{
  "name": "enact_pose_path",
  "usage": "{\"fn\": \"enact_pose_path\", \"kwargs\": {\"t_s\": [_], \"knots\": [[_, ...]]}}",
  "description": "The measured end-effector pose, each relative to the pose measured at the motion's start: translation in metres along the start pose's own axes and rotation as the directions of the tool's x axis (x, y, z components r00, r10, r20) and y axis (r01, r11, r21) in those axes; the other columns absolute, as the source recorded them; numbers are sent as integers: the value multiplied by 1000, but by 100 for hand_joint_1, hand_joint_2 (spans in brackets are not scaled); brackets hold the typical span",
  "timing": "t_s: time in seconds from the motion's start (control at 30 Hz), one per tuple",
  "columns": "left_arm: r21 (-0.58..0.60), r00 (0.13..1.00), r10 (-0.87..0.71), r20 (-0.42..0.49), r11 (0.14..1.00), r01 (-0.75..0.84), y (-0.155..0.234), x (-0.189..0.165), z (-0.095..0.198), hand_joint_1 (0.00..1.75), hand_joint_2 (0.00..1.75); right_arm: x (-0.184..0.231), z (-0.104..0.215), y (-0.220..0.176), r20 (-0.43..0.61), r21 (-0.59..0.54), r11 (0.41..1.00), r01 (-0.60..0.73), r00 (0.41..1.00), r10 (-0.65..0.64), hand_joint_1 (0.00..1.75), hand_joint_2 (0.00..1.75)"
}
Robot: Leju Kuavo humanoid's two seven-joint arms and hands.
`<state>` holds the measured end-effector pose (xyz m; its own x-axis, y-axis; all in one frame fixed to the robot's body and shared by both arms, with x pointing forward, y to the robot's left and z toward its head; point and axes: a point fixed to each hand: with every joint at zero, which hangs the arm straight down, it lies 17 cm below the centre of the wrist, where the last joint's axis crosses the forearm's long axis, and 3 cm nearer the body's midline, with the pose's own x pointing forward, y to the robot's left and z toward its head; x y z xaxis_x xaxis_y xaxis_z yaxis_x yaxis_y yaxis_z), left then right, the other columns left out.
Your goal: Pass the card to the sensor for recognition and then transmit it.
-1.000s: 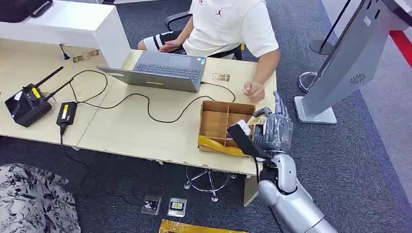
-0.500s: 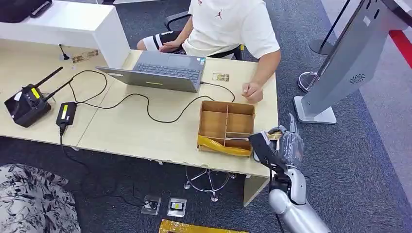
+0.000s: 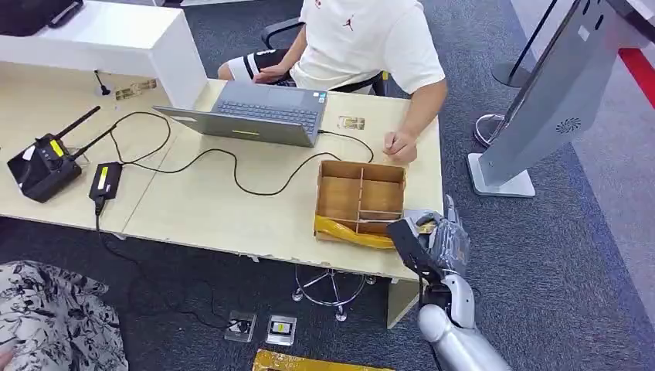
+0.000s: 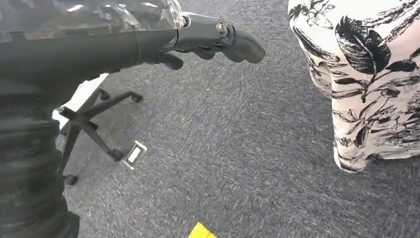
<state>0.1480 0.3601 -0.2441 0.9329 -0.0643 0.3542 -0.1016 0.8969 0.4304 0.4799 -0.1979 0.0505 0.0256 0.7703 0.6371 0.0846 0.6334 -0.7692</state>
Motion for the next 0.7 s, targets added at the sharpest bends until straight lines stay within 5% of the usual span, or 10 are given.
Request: {"fn": "enact_pose_path", "kwargs": {"t_s": [0.7], "knots": [[1,1000,11,9,1000,-11,0,2,0,0,175,-24,-4,14,-55,34,998,-46,997,48,175,175]]}}
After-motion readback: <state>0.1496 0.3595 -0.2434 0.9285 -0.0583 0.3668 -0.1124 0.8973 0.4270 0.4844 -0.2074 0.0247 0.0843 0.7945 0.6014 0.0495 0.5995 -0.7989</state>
